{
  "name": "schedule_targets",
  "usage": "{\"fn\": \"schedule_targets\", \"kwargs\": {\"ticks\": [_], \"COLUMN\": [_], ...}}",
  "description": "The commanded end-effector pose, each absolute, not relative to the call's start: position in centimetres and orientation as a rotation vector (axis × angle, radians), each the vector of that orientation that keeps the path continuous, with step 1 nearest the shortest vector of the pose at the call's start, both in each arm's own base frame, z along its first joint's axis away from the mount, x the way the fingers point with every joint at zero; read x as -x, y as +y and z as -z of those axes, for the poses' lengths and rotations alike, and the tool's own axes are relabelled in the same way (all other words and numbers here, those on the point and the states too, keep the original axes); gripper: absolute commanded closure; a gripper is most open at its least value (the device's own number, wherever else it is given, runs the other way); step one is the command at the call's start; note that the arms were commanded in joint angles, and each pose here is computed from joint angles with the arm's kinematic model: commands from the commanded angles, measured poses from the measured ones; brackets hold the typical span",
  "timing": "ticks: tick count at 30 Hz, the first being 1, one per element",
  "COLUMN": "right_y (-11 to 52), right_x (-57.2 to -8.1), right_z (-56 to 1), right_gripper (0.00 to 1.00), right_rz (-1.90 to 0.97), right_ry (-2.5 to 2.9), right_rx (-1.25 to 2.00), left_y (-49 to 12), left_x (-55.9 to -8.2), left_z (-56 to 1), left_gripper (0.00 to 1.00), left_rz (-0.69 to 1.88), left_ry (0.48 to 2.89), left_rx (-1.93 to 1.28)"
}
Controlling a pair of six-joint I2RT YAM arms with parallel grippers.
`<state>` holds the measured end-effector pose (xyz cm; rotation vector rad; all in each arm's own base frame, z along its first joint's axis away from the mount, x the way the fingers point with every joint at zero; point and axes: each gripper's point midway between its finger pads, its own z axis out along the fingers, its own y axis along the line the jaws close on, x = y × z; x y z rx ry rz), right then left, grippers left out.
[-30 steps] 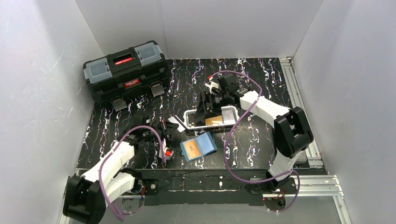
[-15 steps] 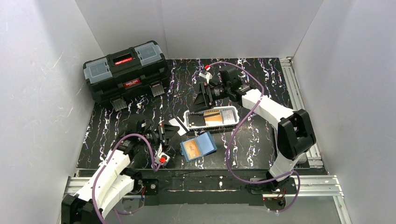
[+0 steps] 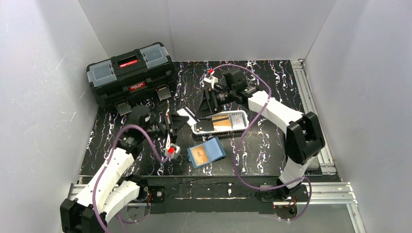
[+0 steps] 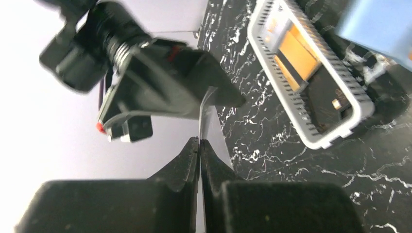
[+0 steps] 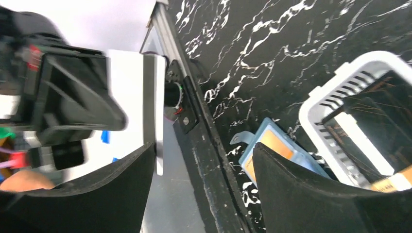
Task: Put the credit cards into the card holder
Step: Pick up the credit card from the center of the board.
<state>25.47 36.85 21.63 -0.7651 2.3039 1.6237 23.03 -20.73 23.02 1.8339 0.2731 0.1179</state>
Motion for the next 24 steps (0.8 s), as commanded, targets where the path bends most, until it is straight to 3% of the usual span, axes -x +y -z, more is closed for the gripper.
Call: {"fn": "schedule_targets", "kwargs": {"ticks": [1,5,12,16,20,21,24], "right_y": [34.4,30.8,25.9,24.0,20.1,19.2,20.1], "right_x": [-28.4,-31.2,-33.9,-35.8,-35.6,-35.5,-33.0], "right_z": [-25.1,-26.9,-29.8,-27.9,-31.6,-32.5,-34.4], "right_gripper": [0.2,0.17,0.02,0.02,0.02,0.02,0.28], "right_rz": [-1.324,-1.18,-1.564,-0.796,-0.807,-0.857,-1.009], "right_ry": [2.138,2.078,1.949,2.096,1.906,1.837,1.725], "right_rx": [0.724,0.57,0.333,0.366,0.013,-0.048,0.13], "left_y": [-20.9,-20.7,-22.5,-23.4,-24.5,-24.7,-25.0], "left_x": [-25.7,-26.8,-25.0,-24.3,-23.0,-22.7,-22.8], "left_z": [-30.0,-31.6,-34.2,-36.2,-38.6,-39.1,-40.1], "left_gripper": [1.0,1.0,1.0,1.0,1.0,1.0,1.0], "left_rz": [0.081,0.325,0.687,0.859,1.049,1.094,1.212], "left_ry": [0.692,1.069,1.235,1.269,1.24,1.238,1.278], "left_rx": [-1.608,-1.424,-1.271,-1.207,-1.194,-1.19,-1.14]}}
